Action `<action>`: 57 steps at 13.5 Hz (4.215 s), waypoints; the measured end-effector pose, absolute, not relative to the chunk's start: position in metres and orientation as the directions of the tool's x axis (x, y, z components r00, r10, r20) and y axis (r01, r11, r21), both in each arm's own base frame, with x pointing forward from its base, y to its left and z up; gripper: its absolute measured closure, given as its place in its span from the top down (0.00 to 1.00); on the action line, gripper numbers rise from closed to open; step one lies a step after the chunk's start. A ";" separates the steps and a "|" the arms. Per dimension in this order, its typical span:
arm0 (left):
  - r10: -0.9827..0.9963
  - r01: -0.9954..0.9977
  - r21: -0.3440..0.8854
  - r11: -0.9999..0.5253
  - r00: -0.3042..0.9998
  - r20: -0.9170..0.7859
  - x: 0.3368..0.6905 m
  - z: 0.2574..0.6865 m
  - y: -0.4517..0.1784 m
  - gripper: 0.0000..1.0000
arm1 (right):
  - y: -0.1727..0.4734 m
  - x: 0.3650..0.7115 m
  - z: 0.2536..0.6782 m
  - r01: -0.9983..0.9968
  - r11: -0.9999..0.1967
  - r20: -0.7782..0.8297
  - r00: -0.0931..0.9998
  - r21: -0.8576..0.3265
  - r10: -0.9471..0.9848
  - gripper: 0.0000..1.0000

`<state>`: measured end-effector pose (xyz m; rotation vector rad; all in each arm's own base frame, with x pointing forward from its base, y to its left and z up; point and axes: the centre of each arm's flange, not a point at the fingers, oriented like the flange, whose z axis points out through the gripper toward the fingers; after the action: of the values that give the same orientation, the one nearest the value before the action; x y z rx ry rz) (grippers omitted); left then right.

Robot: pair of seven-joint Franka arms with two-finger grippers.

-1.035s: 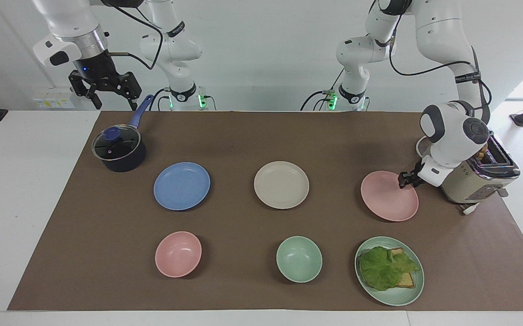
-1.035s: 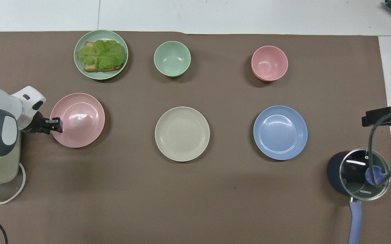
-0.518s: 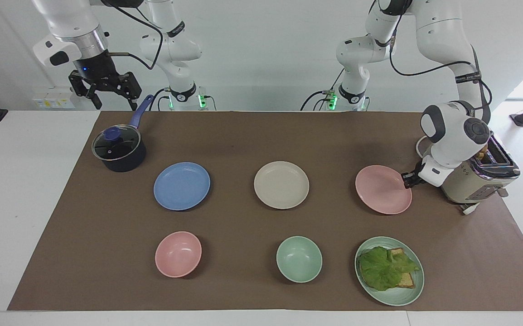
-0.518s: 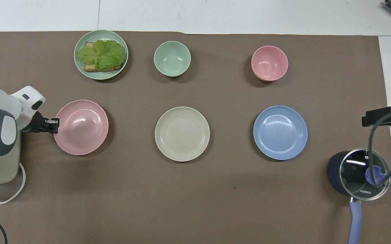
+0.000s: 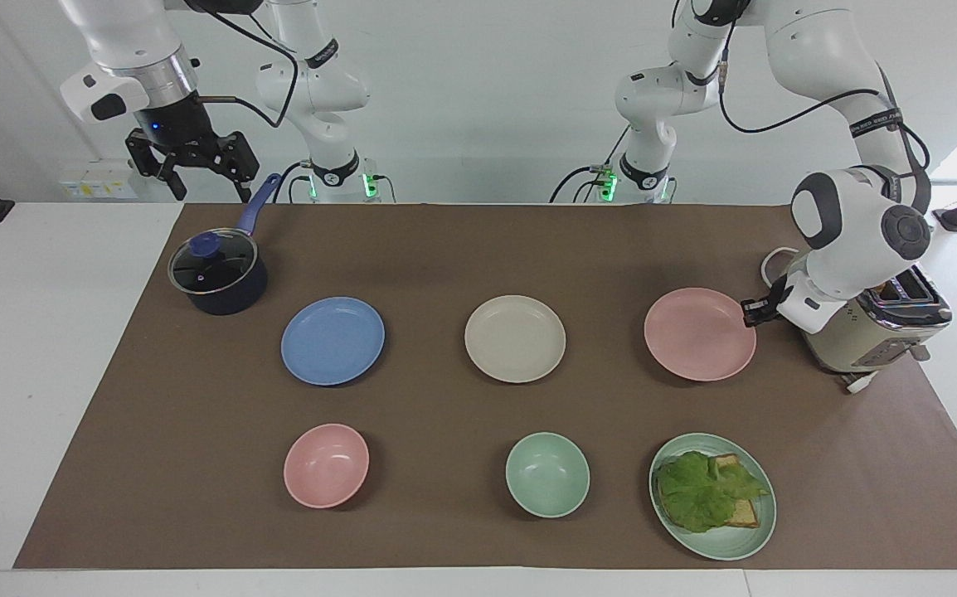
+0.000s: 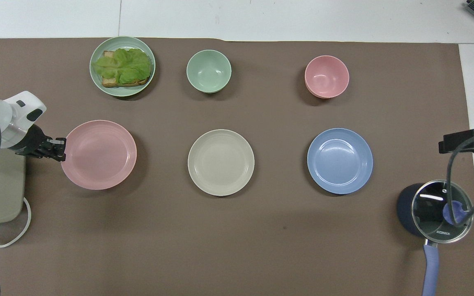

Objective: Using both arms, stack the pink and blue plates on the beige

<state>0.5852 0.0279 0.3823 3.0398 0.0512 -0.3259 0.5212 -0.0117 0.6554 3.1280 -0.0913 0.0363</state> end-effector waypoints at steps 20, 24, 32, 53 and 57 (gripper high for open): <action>0.014 0.040 0.156 -0.987 0.986 -0.167 0.529 0.395 -0.272 0.04 | -0.012 0.521 0.655 -0.058 -0.998 0.024 0.998 0.011 -0.058 1.00; 0.010 0.031 0.167 -0.985 0.992 -0.128 0.521 0.371 -0.282 0.04 | -0.012 0.521 0.655 -0.058 -0.998 0.024 0.998 0.011 -0.058 1.00; 0.015 0.035 0.170 -0.985 0.993 -0.118 0.522 0.369 -0.281 0.45 | -0.012 0.521 0.655 -0.058 -0.998 0.024 0.998 0.011 -0.058 1.00; -0.060 -0.060 -0.001 -0.998 0.997 -0.050 0.586 0.490 -0.048 1.00 | -0.012 0.521 0.655 -0.058 -0.998 0.024 0.998 0.011 -0.058 1.00; -0.064 -0.065 -0.009 -0.998 0.997 -0.046 0.579 0.554 -0.048 1.00 | -0.012 0.521 0.655 -0.058 -0.998 0.024 0.998 0.011 -0.058 1.00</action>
<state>0.5791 -0.0482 0.5545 3.1500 -0.1014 -0.0727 0.5212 -0.0117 0.6554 3.1280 -0.0913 0.0363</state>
